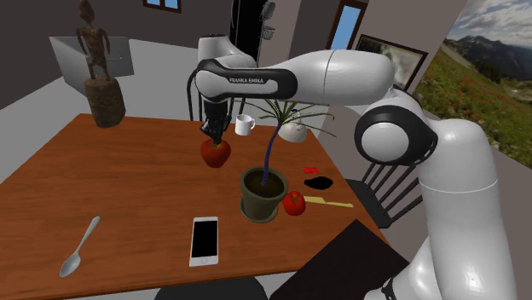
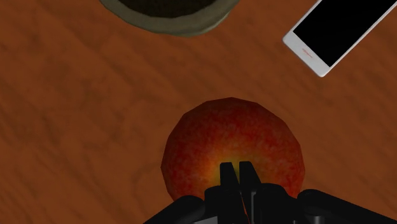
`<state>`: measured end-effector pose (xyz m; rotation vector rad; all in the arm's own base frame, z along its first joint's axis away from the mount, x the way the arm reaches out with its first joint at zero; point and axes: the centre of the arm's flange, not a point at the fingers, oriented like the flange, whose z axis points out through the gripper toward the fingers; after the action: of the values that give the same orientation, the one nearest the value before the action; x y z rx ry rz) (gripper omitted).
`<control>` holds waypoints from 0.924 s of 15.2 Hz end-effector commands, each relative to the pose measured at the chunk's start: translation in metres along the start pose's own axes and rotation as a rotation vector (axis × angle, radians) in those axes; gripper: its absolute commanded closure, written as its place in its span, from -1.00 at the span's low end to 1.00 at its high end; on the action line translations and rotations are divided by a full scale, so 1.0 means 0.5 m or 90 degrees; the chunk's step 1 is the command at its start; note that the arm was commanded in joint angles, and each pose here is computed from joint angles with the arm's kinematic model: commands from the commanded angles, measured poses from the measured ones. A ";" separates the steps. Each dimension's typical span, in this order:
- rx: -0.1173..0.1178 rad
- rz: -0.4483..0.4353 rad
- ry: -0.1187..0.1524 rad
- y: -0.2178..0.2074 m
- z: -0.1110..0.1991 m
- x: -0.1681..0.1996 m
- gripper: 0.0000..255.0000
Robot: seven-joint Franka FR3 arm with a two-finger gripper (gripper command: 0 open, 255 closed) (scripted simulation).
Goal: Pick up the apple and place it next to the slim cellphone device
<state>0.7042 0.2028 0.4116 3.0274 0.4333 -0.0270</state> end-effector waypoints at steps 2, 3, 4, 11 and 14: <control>0.000 0.000 0.000 -0.001 0.031 0.003 1.00; 0.000 0.000 0.000 -0.002 0.042 0.004 1.00; 0.000 0.000 0.000 -0.003 0.052 0.004 1.00; 0.000 0.000 0.000 -0.009 0.126 0.006 1.00; 0.000 0.000 0.000 -0.012 0.158 0.007 1.00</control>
<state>0.7046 0.2026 0.3378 3.0275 0.4335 -0.0269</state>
